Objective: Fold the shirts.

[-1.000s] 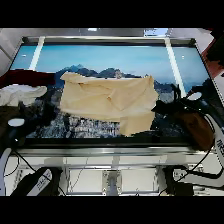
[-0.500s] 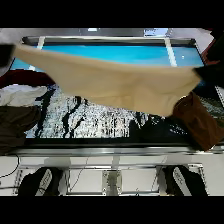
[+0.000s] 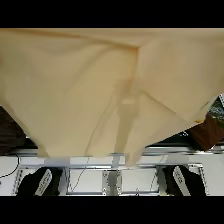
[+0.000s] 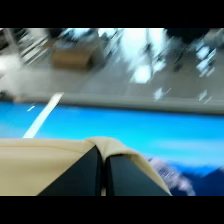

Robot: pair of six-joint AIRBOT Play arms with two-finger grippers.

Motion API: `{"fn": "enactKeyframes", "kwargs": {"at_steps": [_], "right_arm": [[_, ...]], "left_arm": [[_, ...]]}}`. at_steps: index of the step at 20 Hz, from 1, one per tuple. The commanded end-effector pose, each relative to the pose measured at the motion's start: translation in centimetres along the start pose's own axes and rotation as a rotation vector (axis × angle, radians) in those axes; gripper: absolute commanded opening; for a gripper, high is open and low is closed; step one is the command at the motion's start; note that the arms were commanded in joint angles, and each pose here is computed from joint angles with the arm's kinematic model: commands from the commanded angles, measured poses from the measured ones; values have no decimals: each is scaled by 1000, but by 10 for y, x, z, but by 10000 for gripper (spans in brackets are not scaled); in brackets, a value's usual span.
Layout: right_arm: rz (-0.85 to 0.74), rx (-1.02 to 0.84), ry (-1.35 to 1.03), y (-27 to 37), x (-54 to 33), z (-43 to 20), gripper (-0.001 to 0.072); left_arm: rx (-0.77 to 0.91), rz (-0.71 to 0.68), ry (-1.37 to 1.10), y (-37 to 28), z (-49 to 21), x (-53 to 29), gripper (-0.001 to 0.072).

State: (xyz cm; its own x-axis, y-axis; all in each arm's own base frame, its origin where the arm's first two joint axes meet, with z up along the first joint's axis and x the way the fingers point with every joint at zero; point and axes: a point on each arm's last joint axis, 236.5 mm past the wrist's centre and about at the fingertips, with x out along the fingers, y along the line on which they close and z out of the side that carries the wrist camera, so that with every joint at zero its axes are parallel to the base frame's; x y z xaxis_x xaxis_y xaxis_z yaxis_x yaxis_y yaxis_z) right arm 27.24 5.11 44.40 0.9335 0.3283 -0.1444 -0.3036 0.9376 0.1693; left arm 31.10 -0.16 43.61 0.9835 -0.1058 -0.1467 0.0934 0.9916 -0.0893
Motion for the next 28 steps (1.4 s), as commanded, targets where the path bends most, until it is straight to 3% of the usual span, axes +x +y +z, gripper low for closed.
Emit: {"fn": "enactKeyframes", "kwargs": {"at_steps": [1, 7, 11, 16, 22, 28], "right_arm": [[193, 200, 290, -27, 69, -75, 32], [48, 367, 704, -113, 199, -284, 32], [-18, 446, 734, -133, 264, -368, 32], [-64, 421, 684, -154, 278, -361, 32], [-8, 284, 994, -143, 218, -386, 32], [59, 286, 1235, -117, 171, -447, 32]], "left_arm": [[-111, -98, 394, 6, -101, 74, 10], [-158, -82, 915, 28, -332, 203, 10], [-260, -15, 997, 38, -418, 252, 10], [-253, -20, 963, 37, -407, 260, 10], [-115, -175, 1151, 6, -393, 195, 10], [-169, -199, 1373, -1, -457, 145, 10]]}}
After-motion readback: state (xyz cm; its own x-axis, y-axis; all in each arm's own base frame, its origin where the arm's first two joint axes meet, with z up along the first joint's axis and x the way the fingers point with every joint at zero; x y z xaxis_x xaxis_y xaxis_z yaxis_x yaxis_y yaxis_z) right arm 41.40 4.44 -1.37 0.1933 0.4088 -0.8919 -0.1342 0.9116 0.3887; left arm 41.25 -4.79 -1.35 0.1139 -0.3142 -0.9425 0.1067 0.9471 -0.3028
